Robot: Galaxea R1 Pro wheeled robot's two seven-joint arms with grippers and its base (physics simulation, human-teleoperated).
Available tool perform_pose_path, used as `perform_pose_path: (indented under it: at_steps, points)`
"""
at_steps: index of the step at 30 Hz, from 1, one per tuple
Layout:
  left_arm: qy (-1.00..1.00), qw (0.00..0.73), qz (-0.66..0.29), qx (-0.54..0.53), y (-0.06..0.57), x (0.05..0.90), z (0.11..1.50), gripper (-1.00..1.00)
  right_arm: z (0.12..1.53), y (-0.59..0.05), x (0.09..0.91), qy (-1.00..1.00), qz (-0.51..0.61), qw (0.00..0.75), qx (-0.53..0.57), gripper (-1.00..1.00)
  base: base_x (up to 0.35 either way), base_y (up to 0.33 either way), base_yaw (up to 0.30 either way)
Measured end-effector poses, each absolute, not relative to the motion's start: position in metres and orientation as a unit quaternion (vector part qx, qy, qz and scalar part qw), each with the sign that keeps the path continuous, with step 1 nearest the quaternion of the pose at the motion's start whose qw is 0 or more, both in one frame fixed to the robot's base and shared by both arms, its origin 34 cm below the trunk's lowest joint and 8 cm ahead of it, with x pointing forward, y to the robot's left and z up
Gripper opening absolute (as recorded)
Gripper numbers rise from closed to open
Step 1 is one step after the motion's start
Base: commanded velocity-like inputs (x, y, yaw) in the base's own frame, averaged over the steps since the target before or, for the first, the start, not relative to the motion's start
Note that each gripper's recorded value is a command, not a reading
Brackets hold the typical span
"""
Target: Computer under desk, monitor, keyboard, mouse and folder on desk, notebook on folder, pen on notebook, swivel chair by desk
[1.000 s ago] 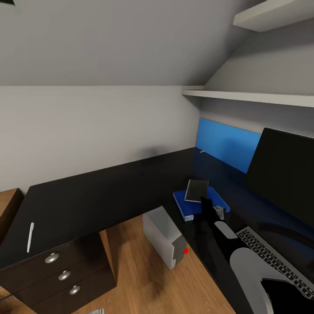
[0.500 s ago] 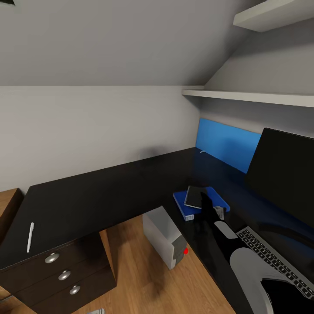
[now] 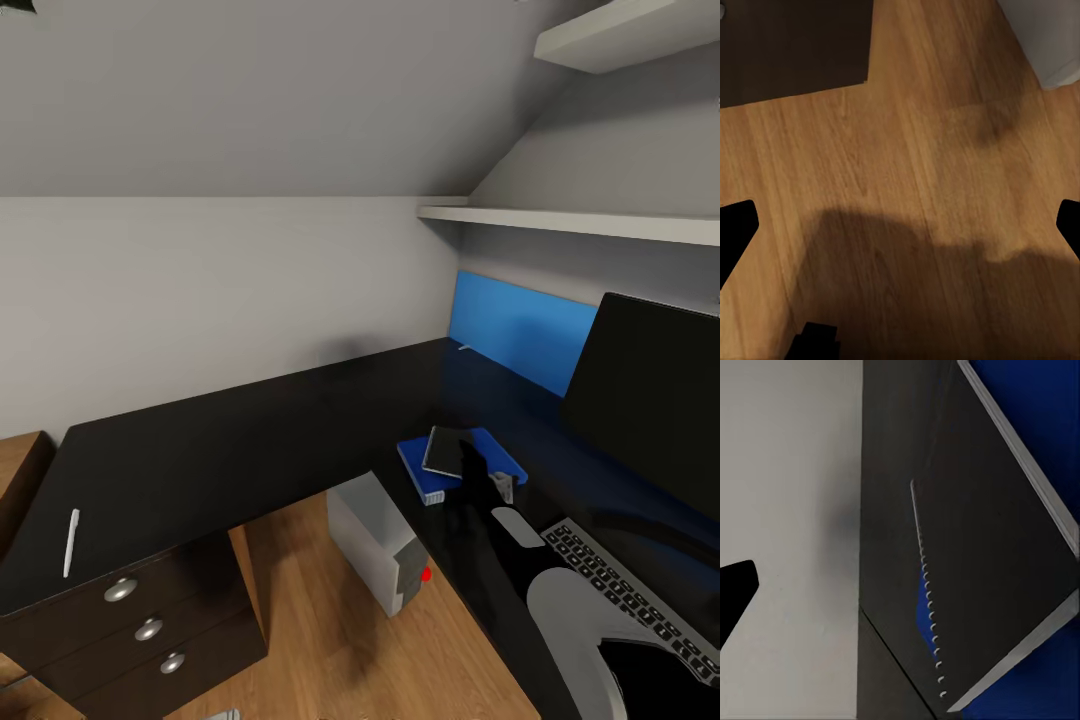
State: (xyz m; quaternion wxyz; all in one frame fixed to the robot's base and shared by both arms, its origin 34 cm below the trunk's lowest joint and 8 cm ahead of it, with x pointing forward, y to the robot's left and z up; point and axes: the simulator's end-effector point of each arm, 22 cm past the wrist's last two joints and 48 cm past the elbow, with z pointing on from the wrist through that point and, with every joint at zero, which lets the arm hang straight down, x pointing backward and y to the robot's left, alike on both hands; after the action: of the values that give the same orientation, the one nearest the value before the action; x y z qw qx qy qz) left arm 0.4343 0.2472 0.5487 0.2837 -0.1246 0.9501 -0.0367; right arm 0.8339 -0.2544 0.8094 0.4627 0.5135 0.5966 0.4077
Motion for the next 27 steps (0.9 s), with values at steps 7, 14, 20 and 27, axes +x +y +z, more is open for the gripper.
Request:
perform_pose_path:
  at_steps: [7, 14, 20, 27]
  points:
    - [0.95, 0.284, -0.037, -0.125, 0.247, 0.434, 0.549, 1.0, 0.809, -0.254, 0.834, 0.597, 0.407, 0.463, 0.513, 1.0, -0.264, 0.0, 0.0]
    - [0.95, 0.284, -0.037, -0.125, 0.247, 0.434, 0.55, 1.0, 0.817, -0.254, 0.836, 0.594, 0.411, 0.469, 0.508, 1.0, -0.043, 0.0, 0.0]
    - [0.951, 0.281, -0.035, -0.126, 0.249, 0.433, 0.559, 1.0, 0.839, -0.251, 0.84, 0.588, 0.418, 0.477, 0.502, 1.0, -0.001, 0.0, 0.0]
    - [0.953, 0.274, -0.033, -0.126, 0.25, 0.427, 0.566, 1.0, 0.863, -0.204, 0.842, 0.607, 0.422, 0.484, 0.467, 1.0, 0.0, 0.0, 0.0]
